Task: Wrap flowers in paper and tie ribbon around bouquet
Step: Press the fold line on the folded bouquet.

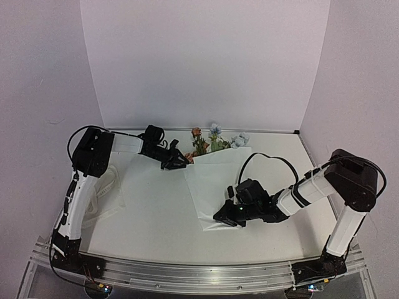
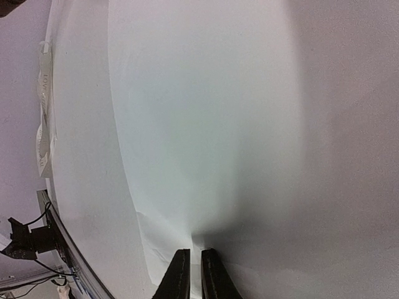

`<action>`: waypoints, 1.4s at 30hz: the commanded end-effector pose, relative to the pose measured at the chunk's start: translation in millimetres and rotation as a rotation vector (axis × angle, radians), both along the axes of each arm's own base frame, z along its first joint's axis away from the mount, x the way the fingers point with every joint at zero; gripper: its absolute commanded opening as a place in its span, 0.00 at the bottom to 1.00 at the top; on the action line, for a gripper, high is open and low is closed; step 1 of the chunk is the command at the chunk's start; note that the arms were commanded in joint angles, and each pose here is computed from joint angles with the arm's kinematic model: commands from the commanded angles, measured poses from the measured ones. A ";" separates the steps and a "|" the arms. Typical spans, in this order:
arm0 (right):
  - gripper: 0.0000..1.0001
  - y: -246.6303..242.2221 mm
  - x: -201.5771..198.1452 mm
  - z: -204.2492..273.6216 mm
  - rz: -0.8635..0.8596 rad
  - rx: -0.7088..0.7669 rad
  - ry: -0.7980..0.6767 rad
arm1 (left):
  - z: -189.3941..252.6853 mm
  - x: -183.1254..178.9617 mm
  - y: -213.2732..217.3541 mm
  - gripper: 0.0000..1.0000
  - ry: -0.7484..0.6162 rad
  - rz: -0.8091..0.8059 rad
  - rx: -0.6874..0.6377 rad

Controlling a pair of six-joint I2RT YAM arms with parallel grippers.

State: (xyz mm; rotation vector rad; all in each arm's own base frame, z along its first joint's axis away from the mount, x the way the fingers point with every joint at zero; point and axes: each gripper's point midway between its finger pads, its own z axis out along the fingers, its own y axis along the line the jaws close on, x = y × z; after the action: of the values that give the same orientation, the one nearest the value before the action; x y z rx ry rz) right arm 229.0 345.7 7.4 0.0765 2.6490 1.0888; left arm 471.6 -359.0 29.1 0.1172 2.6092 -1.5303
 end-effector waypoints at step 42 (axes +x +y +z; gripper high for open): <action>0.57 -100.2 -6.2 89.9 0.018 -0.452 -0.112 | 84.7 -235.9 -67.0 0.23 -0.154 -0.351 0.022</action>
State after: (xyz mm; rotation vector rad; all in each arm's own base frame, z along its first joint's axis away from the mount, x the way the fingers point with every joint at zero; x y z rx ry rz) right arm 224.1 257.1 81.5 -0.0874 2.7878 0.4946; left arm 274.6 -402.3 117.9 0.5080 2.6011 -1.4761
